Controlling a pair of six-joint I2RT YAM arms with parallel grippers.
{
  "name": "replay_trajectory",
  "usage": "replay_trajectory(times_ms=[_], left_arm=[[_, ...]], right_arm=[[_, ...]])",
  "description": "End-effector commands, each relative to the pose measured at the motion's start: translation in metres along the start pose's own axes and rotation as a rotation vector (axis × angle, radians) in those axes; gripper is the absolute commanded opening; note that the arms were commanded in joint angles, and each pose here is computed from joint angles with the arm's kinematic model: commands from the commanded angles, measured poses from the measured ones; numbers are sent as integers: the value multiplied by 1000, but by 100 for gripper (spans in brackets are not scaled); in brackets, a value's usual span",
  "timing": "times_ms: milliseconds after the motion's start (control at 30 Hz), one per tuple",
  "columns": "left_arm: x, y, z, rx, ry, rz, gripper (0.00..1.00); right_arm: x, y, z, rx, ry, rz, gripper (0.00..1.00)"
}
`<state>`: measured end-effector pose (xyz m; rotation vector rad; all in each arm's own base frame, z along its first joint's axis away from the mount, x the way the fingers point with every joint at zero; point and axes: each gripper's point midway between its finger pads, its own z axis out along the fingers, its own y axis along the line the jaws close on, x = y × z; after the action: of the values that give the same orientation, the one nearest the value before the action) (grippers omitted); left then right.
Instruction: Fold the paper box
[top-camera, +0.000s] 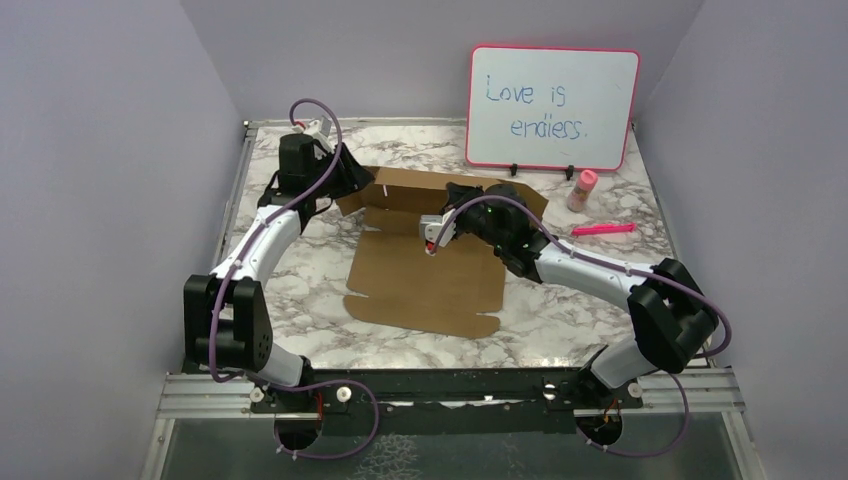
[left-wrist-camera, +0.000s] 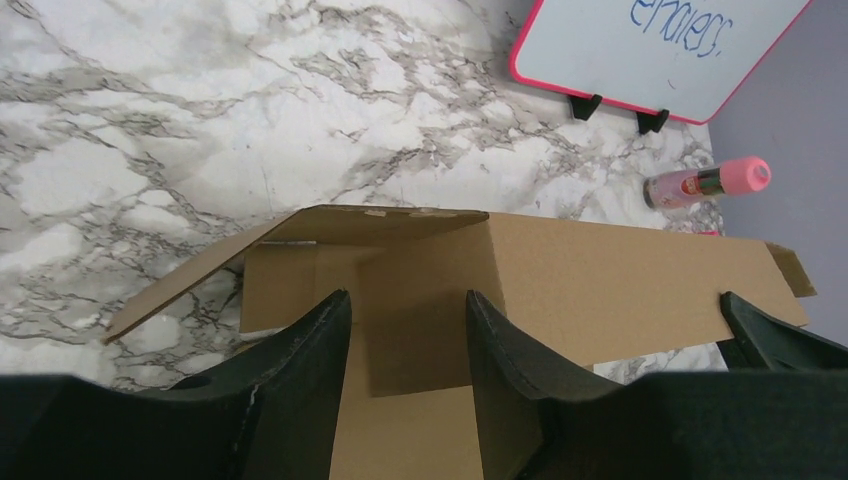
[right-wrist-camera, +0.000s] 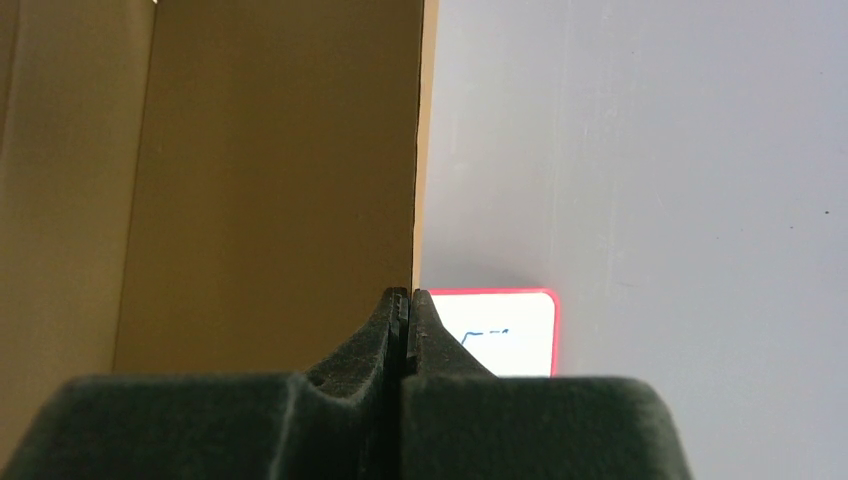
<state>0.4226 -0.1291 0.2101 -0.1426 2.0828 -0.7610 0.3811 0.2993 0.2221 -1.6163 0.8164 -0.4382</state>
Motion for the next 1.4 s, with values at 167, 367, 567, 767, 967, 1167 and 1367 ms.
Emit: replay_trajectory(times_ms=[167, 367, 567, 767, 967, 1167, 1367], left_arm=[[7, -27, 13, 127, -64, -85, 44], [10, -24, 17, 131, -99, -98, 44], [22, -14, 22, 124, -107, -124, 45], [35, 1, 24, 77, -107, -122, 45], [46, 18, 23, 20, -108, -125, 48], [53, 44, 19, -69, -131, -137, 53], [60, 57, 20, -104, -144, -127, 58]], right_arm=[[-11, 4, 9, -35, -45, 31, 1], [-11, 15, 10, -63, -48, 33, 1], [-6, 33, 12, -95, -30, 3, 1], [-5, 39, 10, -88, 4, -56, 1], [-3, 43, 6, -92, 25, -73, 1], [-3, 47, 6, -106, 33, -78, 1], [-1, 55, 7, -125, 48, -94, 1]])
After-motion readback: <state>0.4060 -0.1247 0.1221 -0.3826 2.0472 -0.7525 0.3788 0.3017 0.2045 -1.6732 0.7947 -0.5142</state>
